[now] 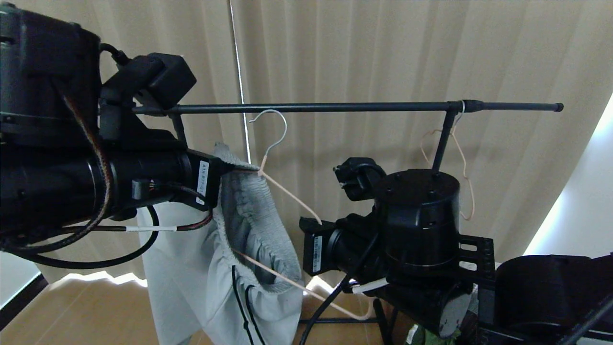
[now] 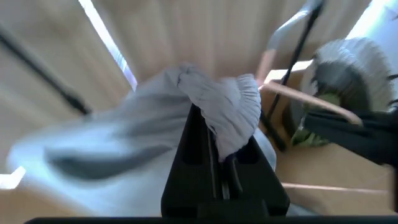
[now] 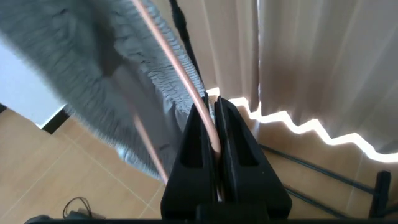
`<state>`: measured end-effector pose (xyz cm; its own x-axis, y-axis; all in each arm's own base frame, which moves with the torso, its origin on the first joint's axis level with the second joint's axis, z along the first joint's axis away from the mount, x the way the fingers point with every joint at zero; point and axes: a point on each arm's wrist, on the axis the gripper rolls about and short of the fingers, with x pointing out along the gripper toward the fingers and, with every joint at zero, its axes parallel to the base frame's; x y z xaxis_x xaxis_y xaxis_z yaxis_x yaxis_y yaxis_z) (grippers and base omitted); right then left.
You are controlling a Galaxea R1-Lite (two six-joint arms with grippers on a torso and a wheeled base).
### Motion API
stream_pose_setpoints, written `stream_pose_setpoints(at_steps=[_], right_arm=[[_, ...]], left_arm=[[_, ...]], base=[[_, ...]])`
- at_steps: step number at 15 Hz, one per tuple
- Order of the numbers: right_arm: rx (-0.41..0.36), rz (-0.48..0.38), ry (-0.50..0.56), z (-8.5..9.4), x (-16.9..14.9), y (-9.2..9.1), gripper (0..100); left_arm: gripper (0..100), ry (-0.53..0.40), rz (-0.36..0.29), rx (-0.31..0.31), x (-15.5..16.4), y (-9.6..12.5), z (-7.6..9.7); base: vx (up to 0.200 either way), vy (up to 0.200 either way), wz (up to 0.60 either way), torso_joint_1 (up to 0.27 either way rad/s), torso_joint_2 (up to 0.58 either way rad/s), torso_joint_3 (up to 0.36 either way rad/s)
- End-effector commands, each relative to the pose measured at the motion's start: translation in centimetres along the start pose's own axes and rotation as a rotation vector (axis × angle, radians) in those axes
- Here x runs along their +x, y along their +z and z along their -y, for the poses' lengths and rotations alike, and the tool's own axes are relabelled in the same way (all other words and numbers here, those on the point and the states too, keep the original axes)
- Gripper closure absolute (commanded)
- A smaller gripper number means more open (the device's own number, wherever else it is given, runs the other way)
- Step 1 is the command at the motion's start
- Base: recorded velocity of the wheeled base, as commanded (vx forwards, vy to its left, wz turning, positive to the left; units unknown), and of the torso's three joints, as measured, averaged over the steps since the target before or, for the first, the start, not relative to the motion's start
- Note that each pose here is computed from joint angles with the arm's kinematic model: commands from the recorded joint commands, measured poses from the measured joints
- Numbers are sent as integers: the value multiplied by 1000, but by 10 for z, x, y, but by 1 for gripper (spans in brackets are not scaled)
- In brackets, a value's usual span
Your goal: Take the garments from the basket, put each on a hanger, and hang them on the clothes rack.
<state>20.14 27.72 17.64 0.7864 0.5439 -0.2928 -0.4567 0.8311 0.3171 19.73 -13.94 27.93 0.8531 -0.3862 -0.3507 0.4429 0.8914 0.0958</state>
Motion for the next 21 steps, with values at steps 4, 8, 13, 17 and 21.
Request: stream_pose_setpoints(at_steps=[4, 8, 13, 17, 21], right_arm=[[18, 43, 4, 3, -10, 14, 100], [12, 56, 10, 3, -15, 18, 100], [-4, 97, 24, 4, -22, 25, 100], [-93, 164, 52, 26, -33, 29, 100], [-201, 202, 36, 67, -64, 45, 100]], left_arm=[[100, -38, 75, 130, 2, -31, -1], [0, -41, 68, 128, 0, -35, -1], [0, -139, 101, 127, -17, -40, -2], [0, -119, 133, 129, -35, -44, -11], [0, -79, 185, 224, -47, -39, -24]], base=[[0, 0, 0, 0, 0, 0], [0, 0, 0, 0, 0, 0], [0, 0, 0, 0, 0, 0], [0, 0, 0, 0, 0, 0], [0, 0, 0, 0, 0, 0]])
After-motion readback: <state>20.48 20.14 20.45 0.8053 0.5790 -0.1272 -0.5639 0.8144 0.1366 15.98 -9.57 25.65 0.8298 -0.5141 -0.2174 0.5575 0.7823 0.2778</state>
